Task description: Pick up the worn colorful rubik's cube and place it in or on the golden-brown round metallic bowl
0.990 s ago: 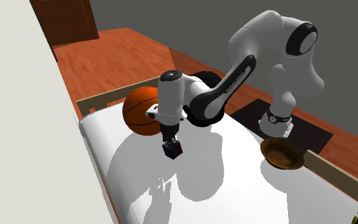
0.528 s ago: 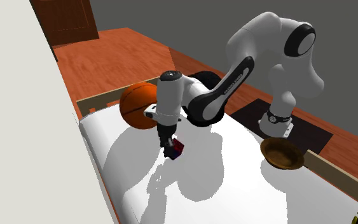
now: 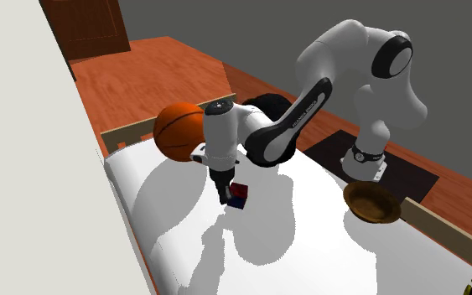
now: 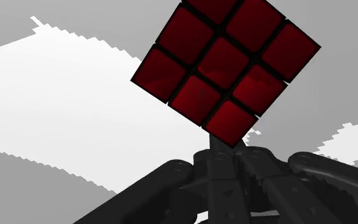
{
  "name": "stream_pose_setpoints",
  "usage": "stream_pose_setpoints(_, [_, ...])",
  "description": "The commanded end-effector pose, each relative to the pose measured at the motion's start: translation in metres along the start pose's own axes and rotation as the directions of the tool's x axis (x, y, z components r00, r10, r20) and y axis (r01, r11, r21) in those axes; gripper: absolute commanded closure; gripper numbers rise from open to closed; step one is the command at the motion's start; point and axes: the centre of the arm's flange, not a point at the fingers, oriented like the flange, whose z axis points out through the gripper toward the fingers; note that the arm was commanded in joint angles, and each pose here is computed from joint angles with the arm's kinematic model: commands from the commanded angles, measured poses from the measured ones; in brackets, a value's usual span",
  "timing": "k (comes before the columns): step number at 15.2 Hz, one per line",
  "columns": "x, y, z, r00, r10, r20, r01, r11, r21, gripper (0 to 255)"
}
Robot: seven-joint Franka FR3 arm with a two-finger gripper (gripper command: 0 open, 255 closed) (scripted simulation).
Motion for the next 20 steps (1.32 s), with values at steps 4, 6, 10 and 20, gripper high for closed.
stream_pose_setpoints(4, [-0.027, 0.001, -0.028, 0.998, -0.065, 0.003, 0.065, 0.998, -0.004, 0])
stream_pose_setpoints(6, [-0.041, 0.002, -0.043, 0.995, -0.1, 0.005, 0.1, 0.995, -0.006, 0])
stream_pose_setpoints(10, [-0.042, 0.002, -0.022, 0.995, -0.1, 0.005, 0.1, 0.995, -0.006, 0])
stream_pose_setpoints(20, [-0.042, 0.002, -0.003, 0.995, -0.1, 0.005, 0.1, 0.995, -0.006, 0])
